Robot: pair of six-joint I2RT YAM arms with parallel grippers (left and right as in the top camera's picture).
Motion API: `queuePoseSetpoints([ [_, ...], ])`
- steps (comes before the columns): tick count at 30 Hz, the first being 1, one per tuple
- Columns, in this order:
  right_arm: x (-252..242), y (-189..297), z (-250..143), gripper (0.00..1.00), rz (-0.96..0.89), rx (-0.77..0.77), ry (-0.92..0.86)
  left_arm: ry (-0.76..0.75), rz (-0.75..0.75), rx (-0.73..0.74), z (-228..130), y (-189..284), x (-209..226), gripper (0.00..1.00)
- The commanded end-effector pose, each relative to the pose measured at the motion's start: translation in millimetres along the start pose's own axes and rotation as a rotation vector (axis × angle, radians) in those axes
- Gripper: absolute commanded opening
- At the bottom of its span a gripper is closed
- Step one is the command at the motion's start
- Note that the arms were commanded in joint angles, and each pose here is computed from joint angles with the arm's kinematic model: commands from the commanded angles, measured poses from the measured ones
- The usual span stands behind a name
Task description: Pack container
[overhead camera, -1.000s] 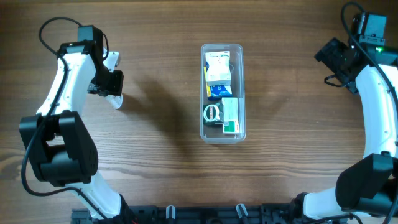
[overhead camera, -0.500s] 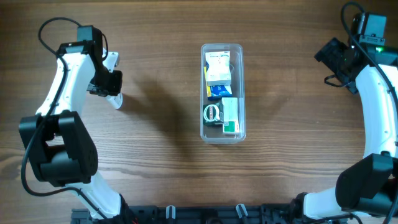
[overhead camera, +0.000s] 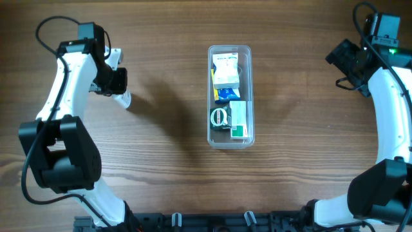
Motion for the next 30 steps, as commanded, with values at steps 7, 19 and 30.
queuePoseSetpoints([
  [7, -2, -3, 0, 1.00, -0.019, -0.006, -0.005, -0.093, -0.057, -0.326, 40, 114, -67, 0.23],
  [19, -2, -3, 0, 1.00, -0.018, -0.007, -0.006, -0.606, -0.225, -0.491, 4, 187, -280, 0.25],
  [30, -2, -3, 1, 1.00, -0.016, -0.008, -0.006, -0.789, -0.275, -0.316, -8, 124, -346, 0.25],
])
Point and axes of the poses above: each gripper's point midway between its finger pads, its own y axis back along the fingers, its own x axis along the line the jaws close on, z = x × y, the point moved 1 cm from there along y, back along the fingers, and after that the axes turned 12 degrees about -y, right-handed, at the moved point
